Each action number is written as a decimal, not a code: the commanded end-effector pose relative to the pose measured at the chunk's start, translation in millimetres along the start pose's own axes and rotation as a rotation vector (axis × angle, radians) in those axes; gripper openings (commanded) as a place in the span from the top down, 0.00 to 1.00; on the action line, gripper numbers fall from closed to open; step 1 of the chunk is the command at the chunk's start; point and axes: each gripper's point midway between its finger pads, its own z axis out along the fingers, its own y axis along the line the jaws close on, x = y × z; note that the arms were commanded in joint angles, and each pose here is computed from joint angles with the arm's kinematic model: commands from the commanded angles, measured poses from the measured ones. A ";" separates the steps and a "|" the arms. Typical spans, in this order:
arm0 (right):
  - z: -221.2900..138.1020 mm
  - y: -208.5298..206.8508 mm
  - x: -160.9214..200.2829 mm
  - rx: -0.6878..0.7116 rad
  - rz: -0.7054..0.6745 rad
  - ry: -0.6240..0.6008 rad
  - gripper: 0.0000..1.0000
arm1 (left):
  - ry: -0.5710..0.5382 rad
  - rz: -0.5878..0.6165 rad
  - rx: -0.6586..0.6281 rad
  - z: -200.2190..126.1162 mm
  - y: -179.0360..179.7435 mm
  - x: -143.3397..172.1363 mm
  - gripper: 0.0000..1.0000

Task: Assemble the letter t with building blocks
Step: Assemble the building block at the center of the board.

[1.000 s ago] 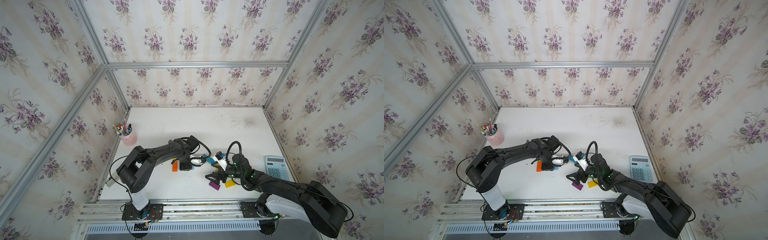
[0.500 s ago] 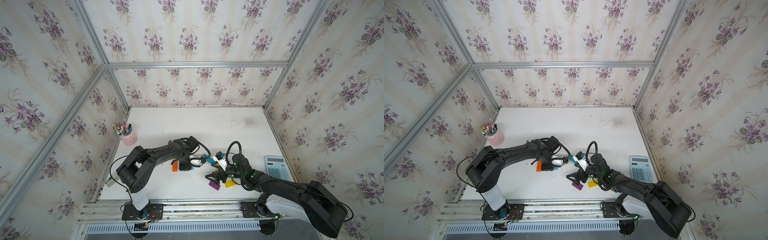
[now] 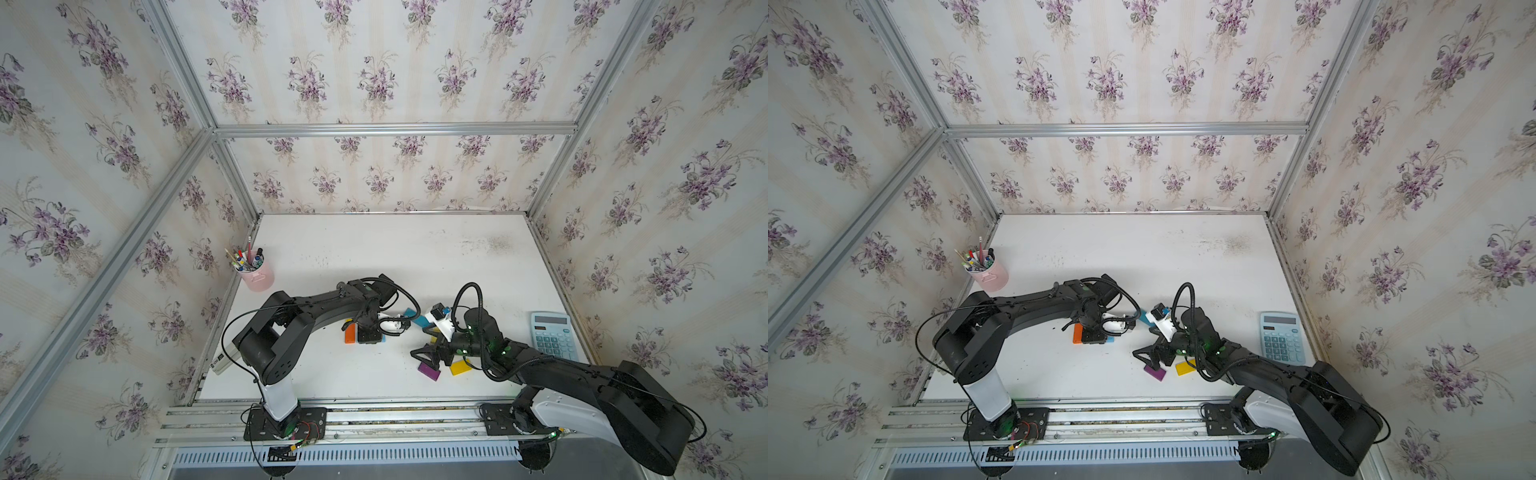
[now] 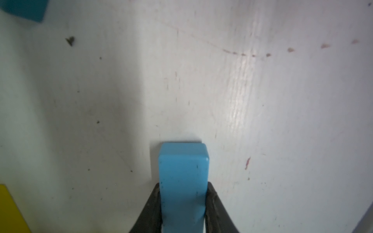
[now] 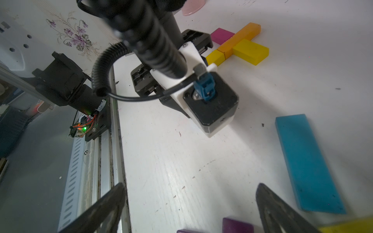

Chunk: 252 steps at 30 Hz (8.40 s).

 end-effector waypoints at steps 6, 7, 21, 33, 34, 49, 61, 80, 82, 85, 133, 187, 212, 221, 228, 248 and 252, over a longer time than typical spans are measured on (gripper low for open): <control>0.6 2.2 -5.6 -0.011 -0.030 -0.020 0.00 | 0.018 0.007 -0.003 1.4 0.3 4.3 0.75; 0.6 2.2 -5.8 -0.011 -0.030 -0.020 0.00 | 0.019 0.007 -0.003 1.6 0.1 4.5 0.75; 0.6 2.7 -6.1 -0.014 -0.031 -0.020 0.00 | 0.031 0.004 -0.008 3.0 0.1 7.7 0.75; 0.8 2.9 -5.9 -0.016 -0.029 -0.018 0.00 | 0.040 0.005 -0.022 2.4 1.7 9.9 0.75; 0.8 3.1 -5.9 -0.017 -0.030 -0.018 0.00 | 0.042 0.006 -0.024 2.5 2.0 10.0 0.75; 1.2 3.0 -5.5 -0.018 -0.028 -0.015 0.00 | 0.056 0.003 -0.020 6.0 1.7 12.9 0.57; 1.4 3.6 -6.1 -0.021 -0.029 -0.014 0.00 | 0.033 -0.001 -0.015 5.0 3.4 4.4 0.51; 1.8 3.5 -5.4 -0.020 -0.029 -0.010 0.00 | 0.016 -0.014 -0.010 5.8 5.3 -6.5 0.49; 1.6 3.6 -5.4 -0.020 -0.029 -0.010 0.00 | 0.020 -0.010 -0.012 6.0 5.5 -5.7 0.49; 0.4 1.6 -5.6 -0.004 -0.030 -0.012 0.00 | 0.028 -0.011 -0.014 7.3 5.8 -4.2 0.49; 0.5 3.6 -5.8 -0.015 -0.030 -0.011 0.00 | 0.099 0.019 0.002 5.7 -9.8 10.8 0.65; 2.1 5.7 -4.3 -0.028 -0.027 0.000 0.00 | 0.150 0.023 0.017 13.9 -12.1 19.9 0.65; 4.1 5.5 -2.6 -0.031 -0.026 0.011 0.00 | 0.075 0.016 -0.037 -3.4 -7.4 10.9 0.49; 1.2 6.8 -5.7 -0.028 -0.032 -0.002 0.00 | 0.027 0.005 -0.048 -23.5 -6.8 4.2 0.47; -1.6 7.6 -9.2 -0.023 -0.036 -0.019 0.00 | -0.028 -0.027 -0.098 -58.7 -1.9 -4.0 0.47; -16.2 -48.2 -51.7 0.257 0.074 -0.037 0.00 | -0.681 -0.695 -0.240 -202.6 14.3 -37.5 0.00; -8.7 -62.1 -47.2 0.304 0.045 0.021 0.00 | -0.786 -0.756 -0.314 -193.1 17.0 -26.1 0.00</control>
